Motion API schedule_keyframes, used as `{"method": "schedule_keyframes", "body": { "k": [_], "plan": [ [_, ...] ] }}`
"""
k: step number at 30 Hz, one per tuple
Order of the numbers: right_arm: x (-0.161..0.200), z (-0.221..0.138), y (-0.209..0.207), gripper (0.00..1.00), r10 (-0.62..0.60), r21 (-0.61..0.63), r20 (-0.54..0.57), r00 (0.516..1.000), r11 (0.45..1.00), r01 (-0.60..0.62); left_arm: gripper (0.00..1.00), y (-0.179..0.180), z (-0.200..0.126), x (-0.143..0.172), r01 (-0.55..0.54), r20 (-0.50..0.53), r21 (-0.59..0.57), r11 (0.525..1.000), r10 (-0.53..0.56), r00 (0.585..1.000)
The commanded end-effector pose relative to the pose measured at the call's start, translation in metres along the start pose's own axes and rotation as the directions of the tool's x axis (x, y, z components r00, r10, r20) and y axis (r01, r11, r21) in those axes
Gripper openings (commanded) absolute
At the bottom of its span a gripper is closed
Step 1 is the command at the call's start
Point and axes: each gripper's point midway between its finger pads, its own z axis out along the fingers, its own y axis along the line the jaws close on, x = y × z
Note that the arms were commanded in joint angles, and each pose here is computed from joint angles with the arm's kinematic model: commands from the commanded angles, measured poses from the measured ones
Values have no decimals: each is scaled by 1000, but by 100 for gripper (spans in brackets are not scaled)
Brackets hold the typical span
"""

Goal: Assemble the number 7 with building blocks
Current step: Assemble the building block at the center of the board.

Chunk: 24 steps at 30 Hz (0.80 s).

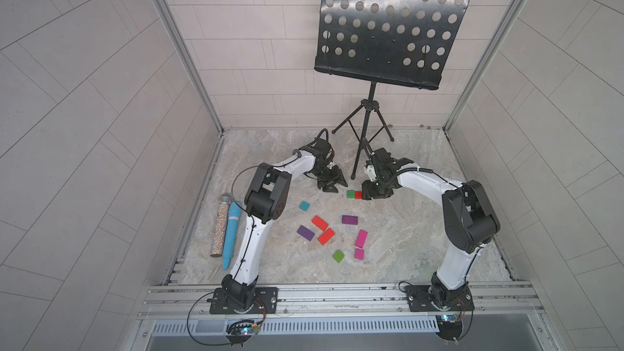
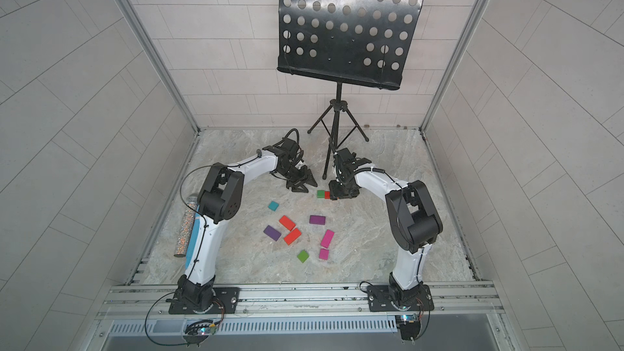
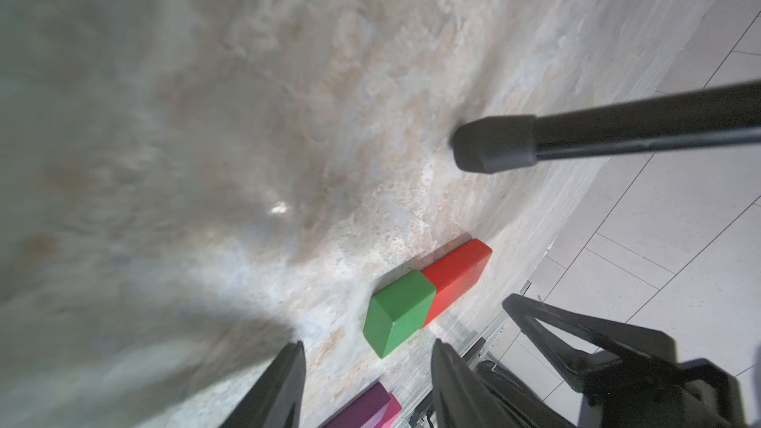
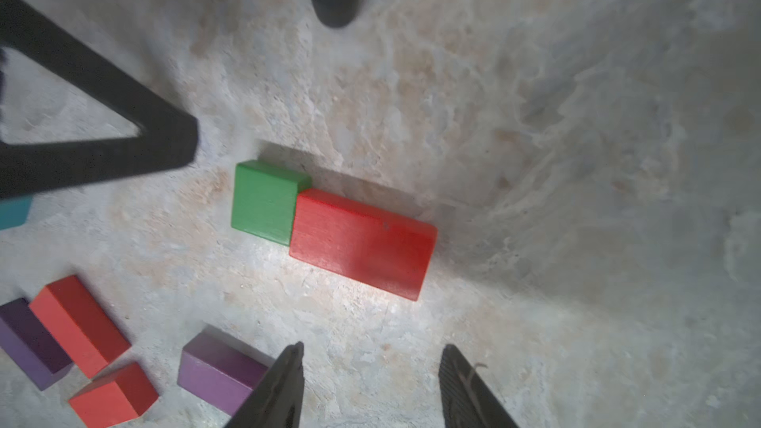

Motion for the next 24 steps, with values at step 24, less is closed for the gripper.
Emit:
{"method": "schedule_keyframes", "body": {
  "k": [24],
  "plan": [
    [6,29,-16,52,15,106,-61,998,994,-9,57,8,-13,6,10,6,-7,1000,-10,1000]
  ]
}}
